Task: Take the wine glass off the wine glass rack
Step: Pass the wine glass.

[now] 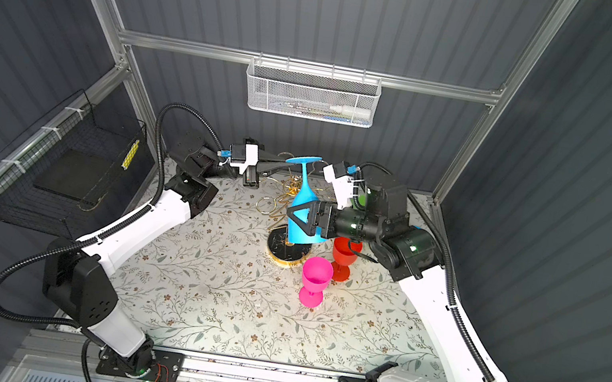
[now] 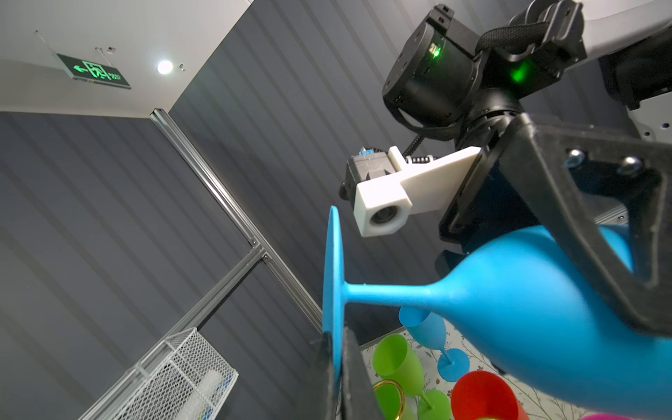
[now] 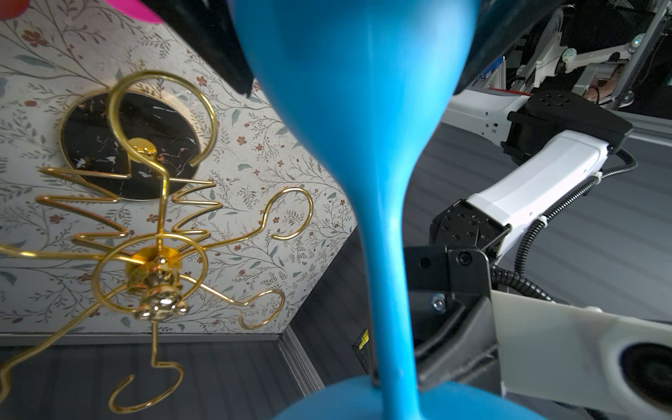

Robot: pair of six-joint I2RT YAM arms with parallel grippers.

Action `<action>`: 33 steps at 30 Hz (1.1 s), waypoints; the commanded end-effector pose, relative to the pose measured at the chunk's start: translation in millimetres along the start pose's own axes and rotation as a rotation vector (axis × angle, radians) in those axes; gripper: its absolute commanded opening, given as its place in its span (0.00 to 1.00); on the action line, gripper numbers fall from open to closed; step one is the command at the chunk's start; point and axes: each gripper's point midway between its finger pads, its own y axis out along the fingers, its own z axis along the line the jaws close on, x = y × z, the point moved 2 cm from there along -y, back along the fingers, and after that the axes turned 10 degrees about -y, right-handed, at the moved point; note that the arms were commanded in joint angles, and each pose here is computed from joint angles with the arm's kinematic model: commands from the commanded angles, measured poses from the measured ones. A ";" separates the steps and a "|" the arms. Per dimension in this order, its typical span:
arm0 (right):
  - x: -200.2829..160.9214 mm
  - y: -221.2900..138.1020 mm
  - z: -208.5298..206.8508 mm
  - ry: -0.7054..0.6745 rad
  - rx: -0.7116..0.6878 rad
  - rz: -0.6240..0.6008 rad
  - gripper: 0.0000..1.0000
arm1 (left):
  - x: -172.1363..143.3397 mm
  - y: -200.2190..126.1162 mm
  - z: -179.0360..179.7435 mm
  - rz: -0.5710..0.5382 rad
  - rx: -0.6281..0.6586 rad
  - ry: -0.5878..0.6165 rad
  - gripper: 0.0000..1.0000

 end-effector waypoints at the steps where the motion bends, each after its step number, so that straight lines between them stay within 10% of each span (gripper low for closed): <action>1: 15.5 -10.2 1.9 -0.019 0.017 -0.091 0.89 | 18.9 -2.6 -6.6 -0.002 0.044 -0.044 0.00; 17: 39.1 -82.4 0.3 -0.068 -0.080 -0.360 0.98 | -9.6 -40.8 30.4 0.069 0.547 -0.621 0.00; 33: 41.6 -86.2 -24.1 -0.022 -0.185 -0.435 0.76 | -4.7 -51.9 13.4 0.055 0.555 -0.685 0.00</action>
